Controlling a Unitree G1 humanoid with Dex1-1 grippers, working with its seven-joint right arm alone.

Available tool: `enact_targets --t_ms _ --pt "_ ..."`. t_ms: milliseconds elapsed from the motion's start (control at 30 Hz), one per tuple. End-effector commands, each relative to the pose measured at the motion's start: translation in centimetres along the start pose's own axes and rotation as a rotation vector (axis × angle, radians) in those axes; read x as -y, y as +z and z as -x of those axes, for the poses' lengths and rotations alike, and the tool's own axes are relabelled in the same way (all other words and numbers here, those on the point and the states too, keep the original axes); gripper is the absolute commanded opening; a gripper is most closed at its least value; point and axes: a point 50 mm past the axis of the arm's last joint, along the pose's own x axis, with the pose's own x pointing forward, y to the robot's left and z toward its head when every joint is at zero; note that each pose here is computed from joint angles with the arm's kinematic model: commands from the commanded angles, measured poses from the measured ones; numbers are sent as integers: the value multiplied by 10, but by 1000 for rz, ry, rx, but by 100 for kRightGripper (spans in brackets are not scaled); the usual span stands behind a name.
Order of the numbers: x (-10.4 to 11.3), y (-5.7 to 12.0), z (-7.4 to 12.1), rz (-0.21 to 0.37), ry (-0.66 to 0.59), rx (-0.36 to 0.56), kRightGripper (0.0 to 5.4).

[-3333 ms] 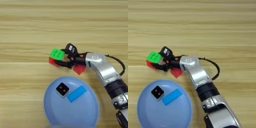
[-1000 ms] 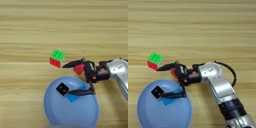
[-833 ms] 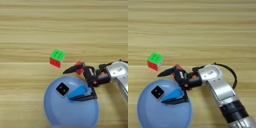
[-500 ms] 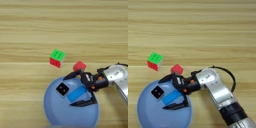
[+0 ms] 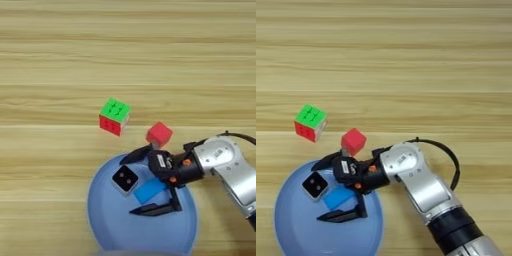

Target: Move the objects on the table

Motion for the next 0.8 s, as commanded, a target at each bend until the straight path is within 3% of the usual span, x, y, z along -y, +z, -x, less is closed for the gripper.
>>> enact_targets --t_ms 33,100,233,633,800 --pt "18 16 6 109 -69 -27 536" --pt "19 14 4 118 -73 -45 536" --pt "19 15 2 145 -70 -38 480" --pt "23 17 1 152 -96 -21 325" --pt "24 18 1 154 -103 -15 321"
